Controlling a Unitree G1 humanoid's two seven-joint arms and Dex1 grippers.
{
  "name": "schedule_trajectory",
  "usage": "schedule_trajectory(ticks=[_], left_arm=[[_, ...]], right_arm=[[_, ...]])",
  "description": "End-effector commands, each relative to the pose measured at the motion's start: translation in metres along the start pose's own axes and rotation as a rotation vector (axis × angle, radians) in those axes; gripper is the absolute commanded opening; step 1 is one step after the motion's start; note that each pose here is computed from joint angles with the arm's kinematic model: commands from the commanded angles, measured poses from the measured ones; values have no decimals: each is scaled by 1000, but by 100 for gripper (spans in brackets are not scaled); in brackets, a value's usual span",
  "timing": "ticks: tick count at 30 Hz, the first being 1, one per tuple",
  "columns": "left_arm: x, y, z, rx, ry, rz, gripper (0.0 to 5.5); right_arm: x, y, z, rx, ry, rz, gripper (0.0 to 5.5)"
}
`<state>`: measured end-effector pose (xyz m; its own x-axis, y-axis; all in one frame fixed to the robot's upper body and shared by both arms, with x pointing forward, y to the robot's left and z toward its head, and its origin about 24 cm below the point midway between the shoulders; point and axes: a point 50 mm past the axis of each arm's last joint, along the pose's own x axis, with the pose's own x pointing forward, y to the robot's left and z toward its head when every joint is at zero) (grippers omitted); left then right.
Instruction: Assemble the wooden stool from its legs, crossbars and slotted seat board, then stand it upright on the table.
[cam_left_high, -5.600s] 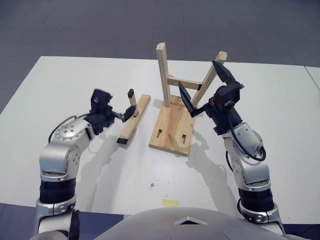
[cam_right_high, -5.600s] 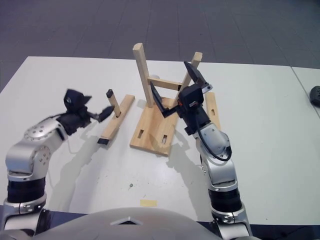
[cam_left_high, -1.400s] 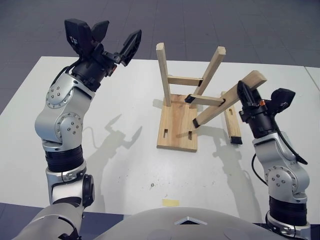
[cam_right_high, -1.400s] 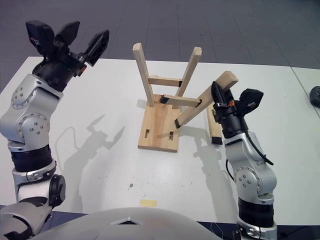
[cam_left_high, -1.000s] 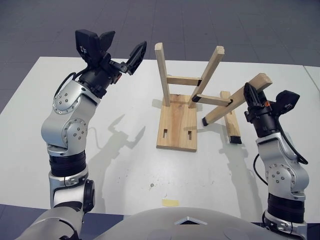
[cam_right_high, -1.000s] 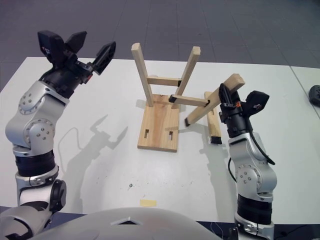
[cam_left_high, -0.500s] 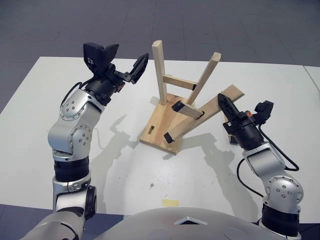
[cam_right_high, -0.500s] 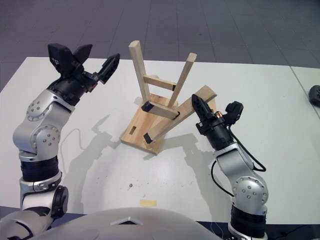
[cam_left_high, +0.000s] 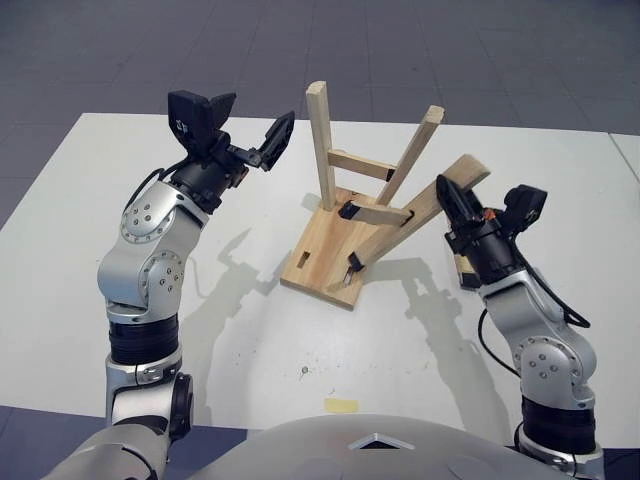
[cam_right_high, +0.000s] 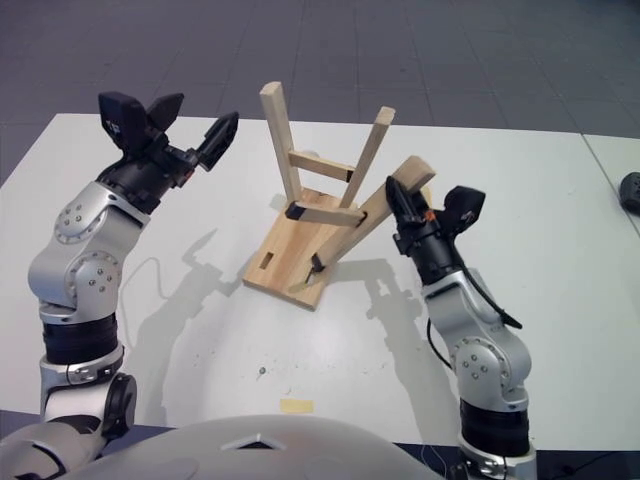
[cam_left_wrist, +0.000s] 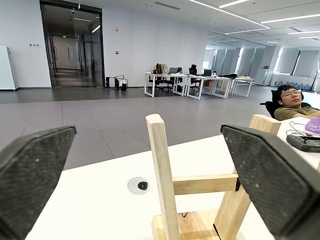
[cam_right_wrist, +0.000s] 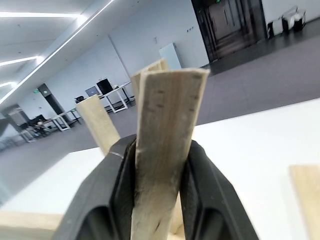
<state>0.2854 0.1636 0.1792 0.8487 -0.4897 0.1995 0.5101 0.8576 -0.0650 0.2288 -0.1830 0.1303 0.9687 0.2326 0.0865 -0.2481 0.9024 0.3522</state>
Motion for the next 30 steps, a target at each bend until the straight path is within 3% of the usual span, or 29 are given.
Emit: schedule_trajectory(ticks=[1,5,8,11,13,15,18,24,30], left_arm=[[-3,3,-5,20,26,12,540],[-3,3,-6,22,29,12,540],[-3,2,-6,12,26,11,540],[-7,3,-14,22,64,12,540],[-16,15,-36,77,190,75,540],[-32,37,-65,275,388,165,540],[-57,51,-95,517,615,134,540],[-67,21,-119,564,673,-111,540],[-77,-26,-127,504,672,-359,540]], right_arm=[[-11,-42,-18,-317,202,-264,103],[-7,-35,-14,-249,137,-232,103],[0,-18,6,15,-64,-132,102],[-1,-8,13,201,-128,-36,102],[-2,-5,16,241,-146,-1,102],[-3,-3,18,293,-148,38,102],[-4,3,20,373,-139,109,102],[1,10,33,477,-215,132,102],[-8,2,25,452,-168,70,102]])
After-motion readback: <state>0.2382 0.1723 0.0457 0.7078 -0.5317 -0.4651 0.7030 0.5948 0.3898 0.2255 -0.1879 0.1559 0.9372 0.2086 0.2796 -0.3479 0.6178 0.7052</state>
